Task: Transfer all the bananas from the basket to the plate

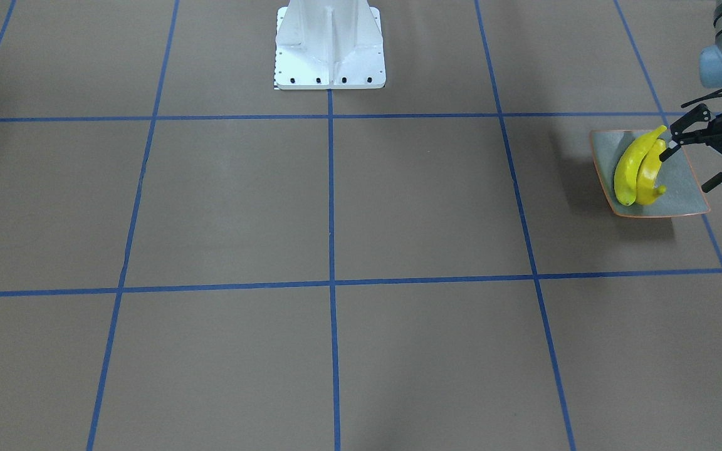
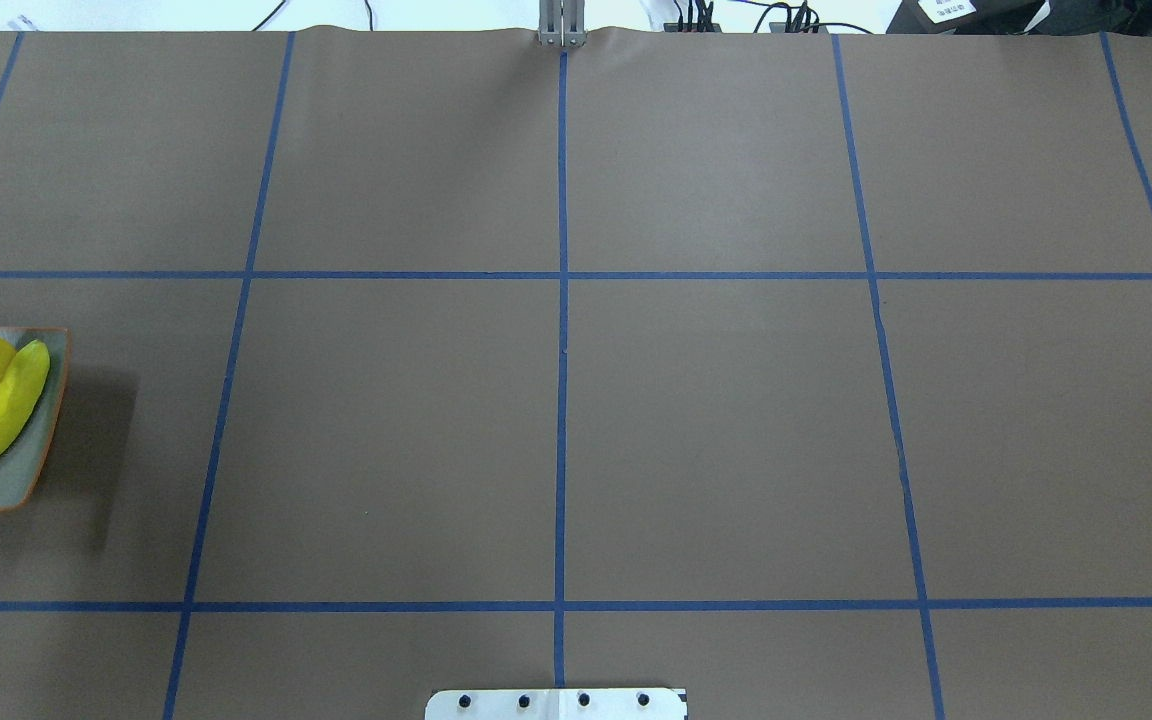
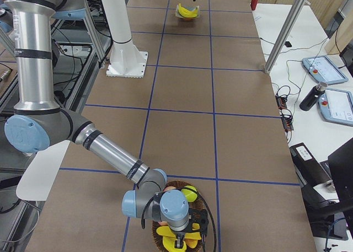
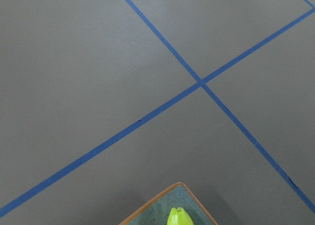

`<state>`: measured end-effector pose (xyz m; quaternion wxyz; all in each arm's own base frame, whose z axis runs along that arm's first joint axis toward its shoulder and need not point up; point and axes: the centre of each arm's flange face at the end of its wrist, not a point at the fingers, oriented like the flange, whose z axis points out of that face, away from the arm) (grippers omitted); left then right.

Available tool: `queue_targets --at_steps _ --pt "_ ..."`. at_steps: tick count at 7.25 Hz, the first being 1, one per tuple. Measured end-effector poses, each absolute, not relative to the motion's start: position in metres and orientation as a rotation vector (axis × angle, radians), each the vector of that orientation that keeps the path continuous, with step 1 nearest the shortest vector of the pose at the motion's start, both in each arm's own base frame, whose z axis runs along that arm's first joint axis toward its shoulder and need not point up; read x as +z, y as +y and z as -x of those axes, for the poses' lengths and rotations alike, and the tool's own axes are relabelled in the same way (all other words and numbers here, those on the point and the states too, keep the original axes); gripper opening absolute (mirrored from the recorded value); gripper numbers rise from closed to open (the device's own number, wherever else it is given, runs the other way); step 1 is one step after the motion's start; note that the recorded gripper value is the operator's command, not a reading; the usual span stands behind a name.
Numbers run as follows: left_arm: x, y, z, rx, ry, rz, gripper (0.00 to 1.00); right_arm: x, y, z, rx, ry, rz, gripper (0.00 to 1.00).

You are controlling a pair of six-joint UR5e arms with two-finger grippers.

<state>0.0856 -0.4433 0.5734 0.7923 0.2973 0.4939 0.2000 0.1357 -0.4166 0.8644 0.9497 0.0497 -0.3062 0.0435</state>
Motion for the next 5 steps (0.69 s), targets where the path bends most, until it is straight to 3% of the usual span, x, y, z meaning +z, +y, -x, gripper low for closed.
queue_targets --at_steps 5 --pt "0.574 -0.445 -0.087 0.430 1.064 -0.634 1.00 0.782 -0.464 -0.166 0.088 -0.603 -0.219 0.00"
